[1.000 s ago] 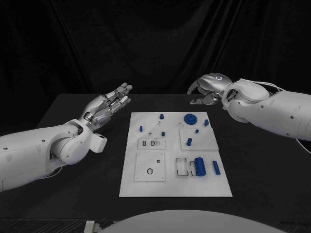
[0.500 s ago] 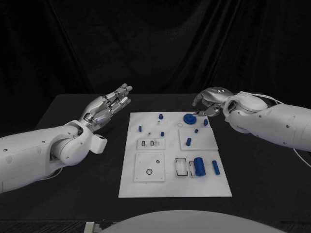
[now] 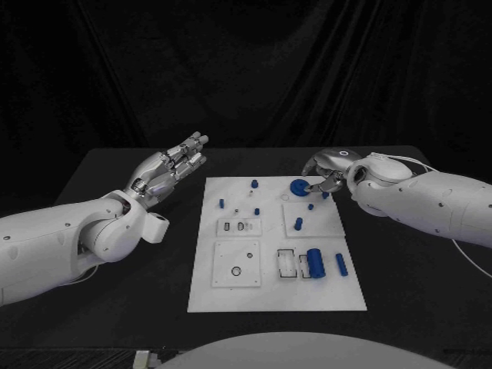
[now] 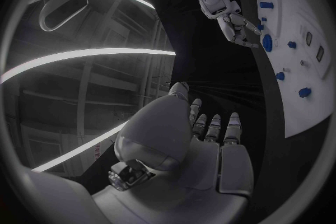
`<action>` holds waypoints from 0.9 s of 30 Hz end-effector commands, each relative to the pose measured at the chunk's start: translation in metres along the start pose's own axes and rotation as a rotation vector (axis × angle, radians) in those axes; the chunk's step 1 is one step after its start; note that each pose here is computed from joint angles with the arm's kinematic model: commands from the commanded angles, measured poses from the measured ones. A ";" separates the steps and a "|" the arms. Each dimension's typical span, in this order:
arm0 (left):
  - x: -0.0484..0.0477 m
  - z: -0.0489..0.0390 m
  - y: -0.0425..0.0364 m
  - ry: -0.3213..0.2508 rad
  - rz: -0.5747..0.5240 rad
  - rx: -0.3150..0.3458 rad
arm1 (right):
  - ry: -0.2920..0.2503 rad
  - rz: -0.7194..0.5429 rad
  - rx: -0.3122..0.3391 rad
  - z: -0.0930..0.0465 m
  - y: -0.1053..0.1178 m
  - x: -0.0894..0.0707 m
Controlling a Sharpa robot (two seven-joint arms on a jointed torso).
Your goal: Assemble the parts on the task board
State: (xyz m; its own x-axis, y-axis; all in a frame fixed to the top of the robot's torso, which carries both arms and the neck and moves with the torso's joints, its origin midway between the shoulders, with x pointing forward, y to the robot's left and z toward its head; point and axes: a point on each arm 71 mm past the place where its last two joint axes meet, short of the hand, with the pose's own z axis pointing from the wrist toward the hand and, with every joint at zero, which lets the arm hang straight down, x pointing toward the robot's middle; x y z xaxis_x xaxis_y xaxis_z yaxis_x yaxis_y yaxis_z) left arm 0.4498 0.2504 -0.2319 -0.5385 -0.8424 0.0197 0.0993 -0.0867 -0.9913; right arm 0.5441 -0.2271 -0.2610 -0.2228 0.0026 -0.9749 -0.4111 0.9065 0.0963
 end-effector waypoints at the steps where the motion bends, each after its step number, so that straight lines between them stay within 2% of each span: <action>1: 0.0023 0.0006 -0.0020 0.011 -0.010 0.032 | 0.020 0.002 0.026 0.001 -0.002 0.003; 27: 0.0032 0.0011 -0.0008 0.017 -0.015 0.029 | 0.046 -0.006 0.041 0.014 0.004 0.014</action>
State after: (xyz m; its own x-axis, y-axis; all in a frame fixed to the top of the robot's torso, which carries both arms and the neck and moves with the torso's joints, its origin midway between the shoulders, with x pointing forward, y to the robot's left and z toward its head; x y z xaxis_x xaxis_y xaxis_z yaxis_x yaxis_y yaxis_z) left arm 0.4498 0.2490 -0.2327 -0.5438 -0.8389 0.0233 0.0963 -0.0900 -0.9913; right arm 0.5521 -0.2156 -0.2747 -0.2510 -0.0171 -0.9678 -0.3924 0.9158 0.0856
